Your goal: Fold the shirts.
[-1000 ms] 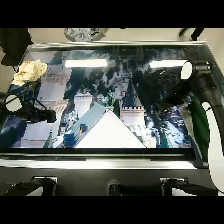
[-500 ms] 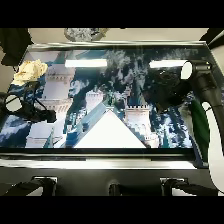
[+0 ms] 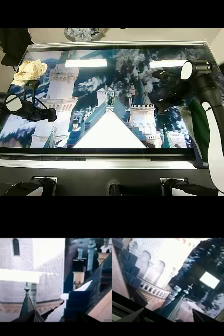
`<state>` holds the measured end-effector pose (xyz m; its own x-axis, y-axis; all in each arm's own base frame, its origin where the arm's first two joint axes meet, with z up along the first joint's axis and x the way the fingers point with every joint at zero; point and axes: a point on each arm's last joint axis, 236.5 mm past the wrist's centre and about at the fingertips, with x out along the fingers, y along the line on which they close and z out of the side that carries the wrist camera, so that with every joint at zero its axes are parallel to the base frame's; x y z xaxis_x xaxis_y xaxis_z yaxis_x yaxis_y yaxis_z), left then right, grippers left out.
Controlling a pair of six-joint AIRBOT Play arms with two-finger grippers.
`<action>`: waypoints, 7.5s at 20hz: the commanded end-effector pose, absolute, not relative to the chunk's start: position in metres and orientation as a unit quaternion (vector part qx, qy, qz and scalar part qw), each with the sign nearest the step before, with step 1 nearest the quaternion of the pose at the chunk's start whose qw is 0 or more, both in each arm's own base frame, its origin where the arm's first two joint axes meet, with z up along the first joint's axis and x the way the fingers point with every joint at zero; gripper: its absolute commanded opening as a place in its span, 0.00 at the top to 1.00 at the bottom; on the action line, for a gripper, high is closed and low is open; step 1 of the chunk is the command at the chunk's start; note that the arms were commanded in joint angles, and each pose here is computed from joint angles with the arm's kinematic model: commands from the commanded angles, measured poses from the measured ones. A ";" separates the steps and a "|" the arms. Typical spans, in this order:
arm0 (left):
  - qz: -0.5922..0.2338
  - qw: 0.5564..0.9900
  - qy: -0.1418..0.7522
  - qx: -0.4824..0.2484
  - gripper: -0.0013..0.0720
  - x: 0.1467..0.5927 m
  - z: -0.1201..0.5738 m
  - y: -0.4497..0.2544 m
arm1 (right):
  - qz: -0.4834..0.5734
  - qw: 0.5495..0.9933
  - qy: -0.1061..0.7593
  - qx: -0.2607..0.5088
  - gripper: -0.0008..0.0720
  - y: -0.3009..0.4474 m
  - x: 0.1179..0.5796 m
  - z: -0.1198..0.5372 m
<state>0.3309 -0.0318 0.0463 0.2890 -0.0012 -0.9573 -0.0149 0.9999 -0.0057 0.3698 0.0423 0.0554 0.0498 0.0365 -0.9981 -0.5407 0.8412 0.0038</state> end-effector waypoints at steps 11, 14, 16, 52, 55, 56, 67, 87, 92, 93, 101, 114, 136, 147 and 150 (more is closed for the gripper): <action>0.089 0.912 0.361 -0.172 0.06 0.549 0.087 0.063 | 0.193 0.778 0.564 -0.198 0.05 0.052 0.427 0.065; 0.158 0.823 0.346 -0.422 0.04 0.611 0.049 0.155 | 0.203 0.778 0.564 -0.187 0.05 0.059 0.425 0.065; 0.155 0.770 0.308 -0.537 0.04 0.633 0.027 0.193 | 0.213 0.780 0.562 -0.176 0.05 0.066 0.424 0.066; 0.058 0.933 -0.045 -0.353 0.96 0.645 0.286 0.186 | 0.259 0.758 0.576 -0.161 0.05 0.082 0.401 0.071; -0.037 0.966 -0.081 -0.241 0.96 0.581 0.408 0.102 | 0.257 0.773 0.556 -0.166 0.05 0.082 0.397 0.091; -0.073 0.972 -0.087 -0.204 0.96 0.556 0.438 0.070 | 0.256 0.778 0.548 -0.169 0.05 0.082 0.394 0.101; -0.473 0.821 0.319 -0.019 0.96 0.363 0.283 -0.270 | 0.184 0.843 0.448 -0.234 0.05 0.041 0.314 0.224; -0.326 0.645 0.680 -0.122 0.02 0.248 -0.026 -0.263 | 0.351 0.668 0.648 -0.100 0.02 0.104 0.228 0.017; -0.298 0.670 0.667 -0.132 0.07 0.248 -0.070 -0.287 | 0.304 0.670 0.671 -0.093 0.02 0.089 0.220 -0.034; -0.294 0.667 0.669 -0.146 0.07 0.250 -0.074 -0.292 | 0.282 0.683 0.667 -0.092 0.02 0.085 0.228 -0.036; -0.279 0.667 0.663 -0.193 0.18 0.255 -0.095 -0.324 | 0.242 0.699 0.671 -0.043 0.02 0.088 0.229 -0.056; -0.286 0.690 0.634 -0.200 0.95 0.268 -0.076 -0.328 | 0.257 0.673 0.670 0.180 0.93 0.160 0.219 -0.106; -0.013 0.998 -0.009 -0.062 0.95 0.229 0.482 -0.007 | 0.052 0.970 0.188 -0.144 0.93 0.010 0.224 0.372; -0.053 0.907 0.405 -0.104 0.95 0.379 0.153 -0.022 | 0.166 0.787 0.593 -0.022 0.93 0.017 0.296 0.056; -0.035 0.892 0.432 -0.130 0.95 0.446 0.084 -0.014 | 0.127 0.813 0.565 0.063 0.93 0.018 0.375 -0.003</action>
